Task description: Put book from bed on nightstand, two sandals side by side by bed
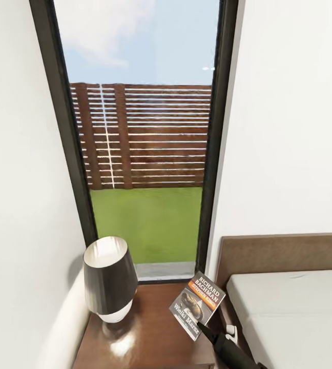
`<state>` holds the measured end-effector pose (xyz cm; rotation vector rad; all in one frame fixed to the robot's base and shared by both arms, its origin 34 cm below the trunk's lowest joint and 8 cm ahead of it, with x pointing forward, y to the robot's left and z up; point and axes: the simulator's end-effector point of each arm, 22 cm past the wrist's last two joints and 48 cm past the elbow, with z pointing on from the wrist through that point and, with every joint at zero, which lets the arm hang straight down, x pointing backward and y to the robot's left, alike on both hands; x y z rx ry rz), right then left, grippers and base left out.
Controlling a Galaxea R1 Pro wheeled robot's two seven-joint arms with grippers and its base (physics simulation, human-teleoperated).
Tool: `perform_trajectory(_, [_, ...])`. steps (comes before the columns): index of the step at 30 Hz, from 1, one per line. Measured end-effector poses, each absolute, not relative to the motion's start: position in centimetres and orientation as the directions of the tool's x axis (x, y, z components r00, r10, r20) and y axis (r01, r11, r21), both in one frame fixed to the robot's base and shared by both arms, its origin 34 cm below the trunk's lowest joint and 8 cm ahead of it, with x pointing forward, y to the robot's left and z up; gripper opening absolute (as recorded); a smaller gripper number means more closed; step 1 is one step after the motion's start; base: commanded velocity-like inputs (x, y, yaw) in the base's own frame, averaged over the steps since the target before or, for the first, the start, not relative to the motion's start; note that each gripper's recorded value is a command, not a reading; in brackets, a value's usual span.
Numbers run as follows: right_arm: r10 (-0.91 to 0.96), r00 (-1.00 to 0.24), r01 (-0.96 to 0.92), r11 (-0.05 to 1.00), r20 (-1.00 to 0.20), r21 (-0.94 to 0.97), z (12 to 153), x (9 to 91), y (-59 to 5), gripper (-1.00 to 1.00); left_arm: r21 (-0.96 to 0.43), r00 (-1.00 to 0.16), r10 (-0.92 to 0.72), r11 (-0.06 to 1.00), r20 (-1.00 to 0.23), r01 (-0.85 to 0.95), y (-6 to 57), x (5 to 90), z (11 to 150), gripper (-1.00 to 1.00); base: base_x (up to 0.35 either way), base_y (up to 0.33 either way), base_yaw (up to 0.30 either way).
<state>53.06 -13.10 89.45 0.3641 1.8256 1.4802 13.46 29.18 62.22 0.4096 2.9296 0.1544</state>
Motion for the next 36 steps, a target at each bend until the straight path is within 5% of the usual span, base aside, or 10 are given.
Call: perform_trajectory(36, [0.635, -0.682, -0.213, 0.304, -0.364, 0.929, 89.04, 53.15, -13.25, -1.00, 0.124, -0.946, 0.280, 0.957, -0.162, 0.262, 28.98, 13.42, 62.20, 1.00, 0.011, 0.000, 0.000])
